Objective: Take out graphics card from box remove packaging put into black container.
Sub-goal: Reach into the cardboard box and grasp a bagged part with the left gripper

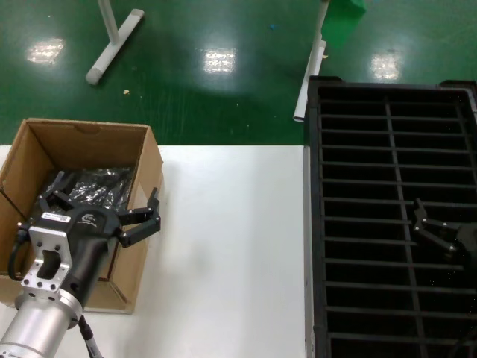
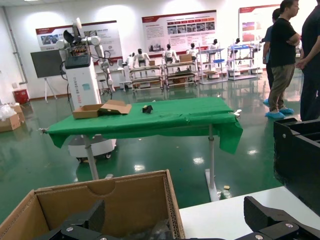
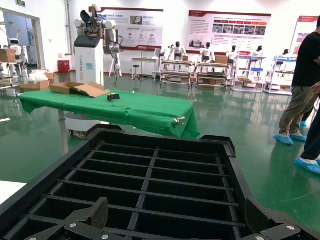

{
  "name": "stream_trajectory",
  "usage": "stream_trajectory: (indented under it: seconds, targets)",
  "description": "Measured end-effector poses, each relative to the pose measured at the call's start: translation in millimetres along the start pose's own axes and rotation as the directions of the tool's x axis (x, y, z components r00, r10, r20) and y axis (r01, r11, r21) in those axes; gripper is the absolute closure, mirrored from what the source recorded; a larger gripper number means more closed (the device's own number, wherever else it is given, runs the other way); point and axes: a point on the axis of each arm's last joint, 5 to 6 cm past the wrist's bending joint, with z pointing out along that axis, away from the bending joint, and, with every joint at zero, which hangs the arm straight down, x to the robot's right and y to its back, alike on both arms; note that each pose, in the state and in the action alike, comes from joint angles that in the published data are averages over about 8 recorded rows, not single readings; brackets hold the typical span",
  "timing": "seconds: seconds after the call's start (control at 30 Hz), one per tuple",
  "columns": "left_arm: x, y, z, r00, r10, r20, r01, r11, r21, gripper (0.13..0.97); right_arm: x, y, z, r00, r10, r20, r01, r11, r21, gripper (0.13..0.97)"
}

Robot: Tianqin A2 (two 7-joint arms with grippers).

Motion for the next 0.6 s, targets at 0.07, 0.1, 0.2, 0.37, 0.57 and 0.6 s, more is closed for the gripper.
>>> stream_trajectory:
  seconds: [0.07,0.1,0.2,0.37,0.57,0.6]
  targets:
    - [0.0,0.0,0.0,1.000,0.000,0.000,0.000,1.000,0.000,0.132,0.0,0.0,0.0,1.000,0.000,0.000,0.000,1.000,0.000,0.130]
    - [0.0,0.0,0.0,1.000,0.000,0.000,0.000,1.000,0.000,0.132,0.0,0.0,0.0,1.000,0.000,0.000,0.000,1.000,0.000,0.130]
    - [0.0,0.0,0.0,1.000,0.000,0.000,0.000,1.000,0.000,0.132,0.0,0.0,0.0,1.000,0.000,0.000,0.000,1.000,0.000,0.130]
    - [0.0,0.0,0.0,1.000,0.000,0.000,0.000,1.000,0.000,0.132,0.0,0.0,0.0,1.000,0.000,0.000,0.000,1.000,0.000,0.130]
    - [-0.4,-0.2,0.1,1.000,0.001,0.000,-0.001,1.000,0.000,0.132,0.0,0.0,0.0,1.000,0.000,0.000,0.000,1.000,0.000,0.130]
    - [-0.9,-0.4,0.3,1.000,0.002,-0.001,-0.002,1.000,0.001,0.132,0.0,0.0,0.0,1.000,0.000,0.000,0.000,1.000,0.000,0.130]
